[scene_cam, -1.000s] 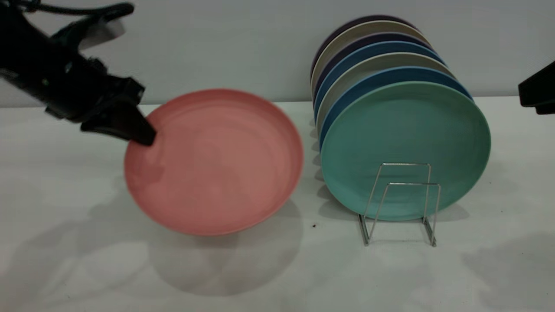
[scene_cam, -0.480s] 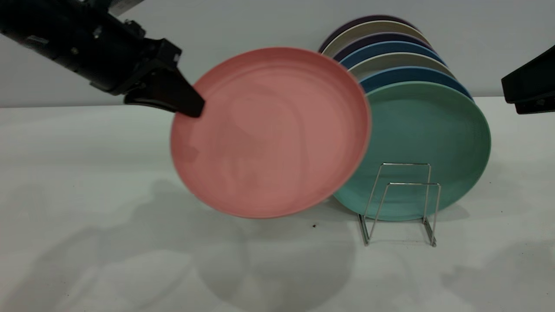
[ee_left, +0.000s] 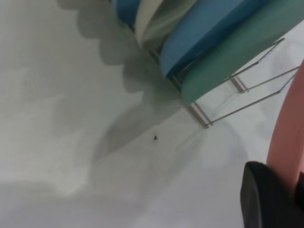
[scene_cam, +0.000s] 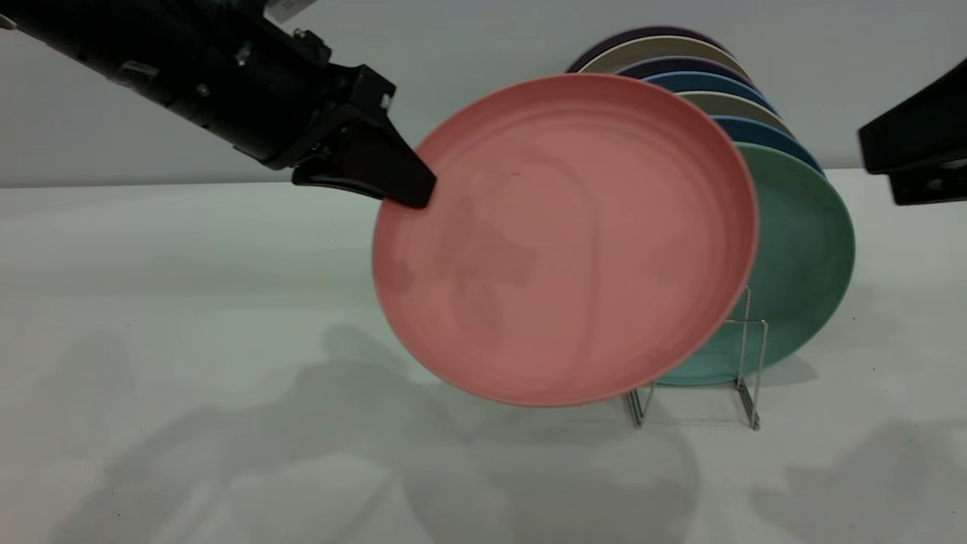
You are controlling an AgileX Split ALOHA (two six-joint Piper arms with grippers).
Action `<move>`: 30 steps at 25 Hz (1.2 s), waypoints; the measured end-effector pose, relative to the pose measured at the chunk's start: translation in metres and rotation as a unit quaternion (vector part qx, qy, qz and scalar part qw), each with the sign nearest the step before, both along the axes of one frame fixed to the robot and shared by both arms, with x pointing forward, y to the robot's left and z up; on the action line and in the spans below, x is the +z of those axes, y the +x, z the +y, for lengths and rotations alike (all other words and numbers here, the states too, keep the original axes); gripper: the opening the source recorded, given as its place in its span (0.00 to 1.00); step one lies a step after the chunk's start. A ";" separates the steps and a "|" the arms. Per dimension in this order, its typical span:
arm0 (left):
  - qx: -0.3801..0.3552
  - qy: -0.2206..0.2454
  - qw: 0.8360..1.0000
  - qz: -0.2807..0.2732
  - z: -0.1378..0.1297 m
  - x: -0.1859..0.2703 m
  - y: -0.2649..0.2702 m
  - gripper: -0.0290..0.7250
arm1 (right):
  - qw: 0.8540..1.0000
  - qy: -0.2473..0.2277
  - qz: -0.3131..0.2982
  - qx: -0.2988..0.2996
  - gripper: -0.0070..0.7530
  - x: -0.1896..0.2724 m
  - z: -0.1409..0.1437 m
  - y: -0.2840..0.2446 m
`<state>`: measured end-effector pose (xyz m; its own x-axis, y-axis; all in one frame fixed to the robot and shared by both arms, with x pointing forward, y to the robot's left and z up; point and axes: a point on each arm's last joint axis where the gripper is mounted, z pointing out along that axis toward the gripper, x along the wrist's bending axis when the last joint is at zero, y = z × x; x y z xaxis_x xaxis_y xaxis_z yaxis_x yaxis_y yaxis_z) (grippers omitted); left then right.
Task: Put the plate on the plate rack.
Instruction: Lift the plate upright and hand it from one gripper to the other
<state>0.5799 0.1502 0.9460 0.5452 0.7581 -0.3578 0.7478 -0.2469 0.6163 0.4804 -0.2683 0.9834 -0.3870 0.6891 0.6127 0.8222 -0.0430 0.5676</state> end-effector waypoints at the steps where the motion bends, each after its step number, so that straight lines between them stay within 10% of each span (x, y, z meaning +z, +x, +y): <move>1: 0.001 -0.003 1.000 0.000 -0.001 0.000 0.000 0.06 | 1.000 0.002 0.002 0.006 0.57 -0.001 0.005 0.000; 30: -0.004 -0.025 1.000 0.011 -0.005 0.001 -0.002 0.06 | 0.999 -0.006 0.006 0.037 0.55 -0.035 0.061 0.014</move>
<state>0.5779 0.1453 0.9475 0.5423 0.7345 -0.4079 0.7598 -0.2215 0.6113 0.4949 -0.2074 0.9485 -0.4310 0.6661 0.6088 0.8290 0.0258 0.5586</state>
